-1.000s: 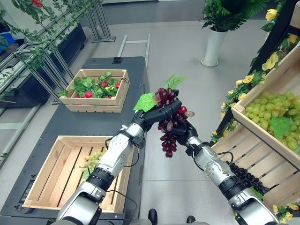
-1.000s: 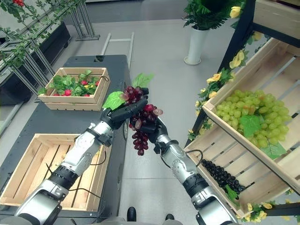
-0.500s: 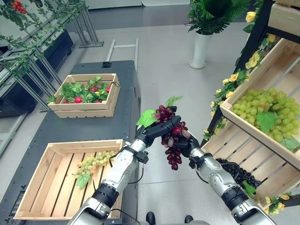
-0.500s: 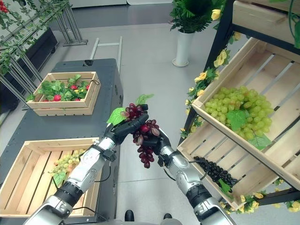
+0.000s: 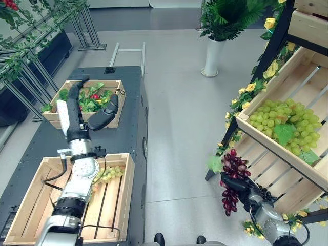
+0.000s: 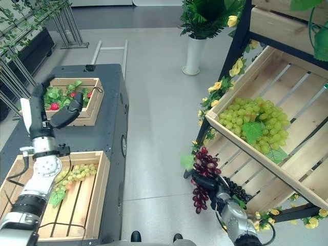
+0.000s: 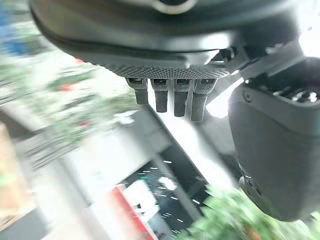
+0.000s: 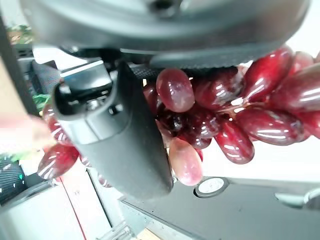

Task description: Pick up the fruits from the basket on one side to the basket on the other side

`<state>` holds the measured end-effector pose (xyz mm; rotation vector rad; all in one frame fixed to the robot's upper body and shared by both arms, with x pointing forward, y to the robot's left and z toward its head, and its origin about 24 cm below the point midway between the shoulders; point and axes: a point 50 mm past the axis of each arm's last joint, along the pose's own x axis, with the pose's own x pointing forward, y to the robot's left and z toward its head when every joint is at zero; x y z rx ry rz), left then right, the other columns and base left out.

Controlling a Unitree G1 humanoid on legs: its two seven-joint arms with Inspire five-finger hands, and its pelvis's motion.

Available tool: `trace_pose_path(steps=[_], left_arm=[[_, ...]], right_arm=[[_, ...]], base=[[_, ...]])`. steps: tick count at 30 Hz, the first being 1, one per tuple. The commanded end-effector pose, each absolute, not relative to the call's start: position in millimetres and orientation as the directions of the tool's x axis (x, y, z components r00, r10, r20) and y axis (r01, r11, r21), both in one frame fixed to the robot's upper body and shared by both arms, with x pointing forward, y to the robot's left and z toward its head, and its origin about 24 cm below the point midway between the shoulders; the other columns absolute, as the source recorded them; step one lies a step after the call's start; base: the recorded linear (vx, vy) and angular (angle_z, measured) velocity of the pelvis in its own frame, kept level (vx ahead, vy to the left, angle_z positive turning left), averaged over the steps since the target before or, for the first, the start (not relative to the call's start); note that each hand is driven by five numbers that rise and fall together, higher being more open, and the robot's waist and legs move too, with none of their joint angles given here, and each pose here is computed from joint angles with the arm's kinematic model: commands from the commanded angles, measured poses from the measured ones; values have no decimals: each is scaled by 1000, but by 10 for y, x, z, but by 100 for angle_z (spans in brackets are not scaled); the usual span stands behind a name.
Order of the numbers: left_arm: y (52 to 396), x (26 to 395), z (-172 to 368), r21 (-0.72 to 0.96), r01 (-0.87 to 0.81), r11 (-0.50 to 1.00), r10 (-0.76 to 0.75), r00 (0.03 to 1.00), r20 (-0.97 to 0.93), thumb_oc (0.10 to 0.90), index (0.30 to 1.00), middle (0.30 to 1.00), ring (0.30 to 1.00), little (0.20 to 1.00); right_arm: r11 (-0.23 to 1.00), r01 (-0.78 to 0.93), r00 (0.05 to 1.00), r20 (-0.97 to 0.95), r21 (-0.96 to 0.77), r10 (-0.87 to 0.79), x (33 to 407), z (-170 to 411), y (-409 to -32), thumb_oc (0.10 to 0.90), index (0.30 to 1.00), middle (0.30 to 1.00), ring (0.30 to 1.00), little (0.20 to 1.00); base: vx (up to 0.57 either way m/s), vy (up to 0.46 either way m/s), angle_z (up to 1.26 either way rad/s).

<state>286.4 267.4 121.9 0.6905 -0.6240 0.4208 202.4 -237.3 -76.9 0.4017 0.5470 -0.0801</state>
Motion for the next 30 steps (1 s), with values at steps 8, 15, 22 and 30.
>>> trace_pose_path(steps=[8,15,22,30], left_arm=[[2402,2950,1386,398,-436,807,30,703,710,800,900,900,900,900],[2576,2875,1036,321,-369,872,155,831,534,800,900,900,900,900],[2788,2675,684,318,-396,862,260,882,394,800,900,900,900,900],[2765,2695,788,295,-396,870,244,865,439,800,900,900,900,900]], right_arm=[[909,56,979,-201,413,31,2539,-246,-2323,400,300,300,300,300],[930,118,984,-166,348,-63,2541,-157,-2517,400,300,300,300,300],[946,183,979,-143,268,-149,2508,-55,-2791,400,300,300,300,300],[938,313,944,60,150,-325,2729,515,-3152,400,300,300,300,300]], base=[[15,1,-3],[37,-8,-4],[52,-15,-6],[-103,-24,-8]])
